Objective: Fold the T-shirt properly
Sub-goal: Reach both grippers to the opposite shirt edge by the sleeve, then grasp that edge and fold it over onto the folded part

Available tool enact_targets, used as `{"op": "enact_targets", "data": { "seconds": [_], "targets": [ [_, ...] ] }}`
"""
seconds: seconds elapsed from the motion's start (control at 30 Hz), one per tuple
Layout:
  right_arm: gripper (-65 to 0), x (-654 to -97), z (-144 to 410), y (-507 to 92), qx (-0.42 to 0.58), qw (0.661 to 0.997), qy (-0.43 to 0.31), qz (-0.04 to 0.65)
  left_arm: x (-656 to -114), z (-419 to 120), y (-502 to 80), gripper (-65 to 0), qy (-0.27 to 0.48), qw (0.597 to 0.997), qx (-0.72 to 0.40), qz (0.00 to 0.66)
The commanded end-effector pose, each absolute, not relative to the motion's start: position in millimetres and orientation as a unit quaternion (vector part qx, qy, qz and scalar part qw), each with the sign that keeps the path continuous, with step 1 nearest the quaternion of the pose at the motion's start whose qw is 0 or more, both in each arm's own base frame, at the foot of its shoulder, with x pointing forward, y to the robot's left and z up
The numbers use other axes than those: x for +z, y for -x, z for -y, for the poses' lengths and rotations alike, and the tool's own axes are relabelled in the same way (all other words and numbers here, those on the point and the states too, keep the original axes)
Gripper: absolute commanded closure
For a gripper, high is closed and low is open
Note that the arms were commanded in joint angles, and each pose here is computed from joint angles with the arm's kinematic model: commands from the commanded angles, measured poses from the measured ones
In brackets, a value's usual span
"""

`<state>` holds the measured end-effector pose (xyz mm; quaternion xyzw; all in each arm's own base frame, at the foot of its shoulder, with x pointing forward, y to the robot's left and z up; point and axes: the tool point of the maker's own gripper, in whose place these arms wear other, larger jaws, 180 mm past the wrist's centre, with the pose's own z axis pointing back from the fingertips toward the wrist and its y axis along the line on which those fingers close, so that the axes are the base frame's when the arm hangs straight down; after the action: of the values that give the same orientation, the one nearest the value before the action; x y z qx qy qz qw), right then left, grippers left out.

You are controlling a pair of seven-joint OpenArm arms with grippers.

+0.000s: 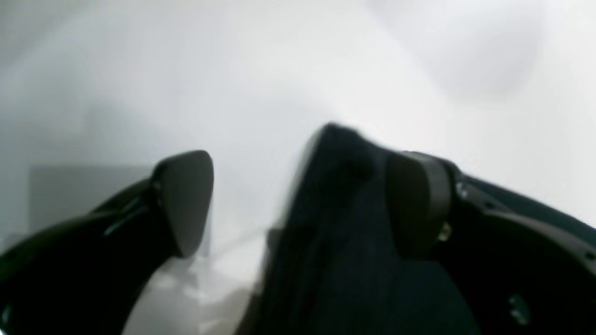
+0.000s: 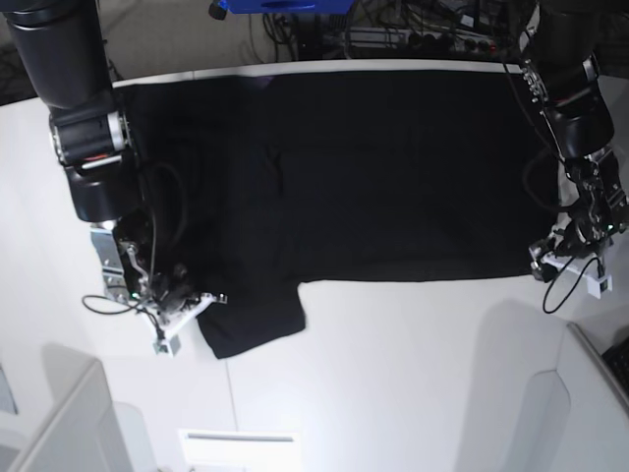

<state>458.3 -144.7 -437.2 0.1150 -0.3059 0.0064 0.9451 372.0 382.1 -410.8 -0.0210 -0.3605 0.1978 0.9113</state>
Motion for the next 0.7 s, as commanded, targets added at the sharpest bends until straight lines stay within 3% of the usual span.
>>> {"op": "enact_targets", "data": {
  "seconds": [0.0,0.33,0.43,0.63,0.67],
  "targets": [
    [0.0,-427,150,-466,0.010,0.944,-0.111,0.310,-404,-383,-377,-55.6,0.022,0.912,0.190,0.363],
    [0.0,-427,149,-466,0.011,0.944,-0.112,0.310,-423,-365,-383,-54.5,0.030,0.923,0.171,0.344],
    [0.0,-429,151,-464,0.010,0.945,-0.110,0.308,-423,-364,-383,-41.8,0.031,0.923,0.171,0.343],
    [0.0,-431,152,-462,0.010,0.945,-0.109,0.308,-425,-364,-381,-1.0,0.030,0.924,0.171,0.341],
    [0.0,-431,152,-462,0.010,0.945,-0.109,0.308,-424,-365,-381,0.0,0.030,0.924,0.170,0.343]
  ]
}}
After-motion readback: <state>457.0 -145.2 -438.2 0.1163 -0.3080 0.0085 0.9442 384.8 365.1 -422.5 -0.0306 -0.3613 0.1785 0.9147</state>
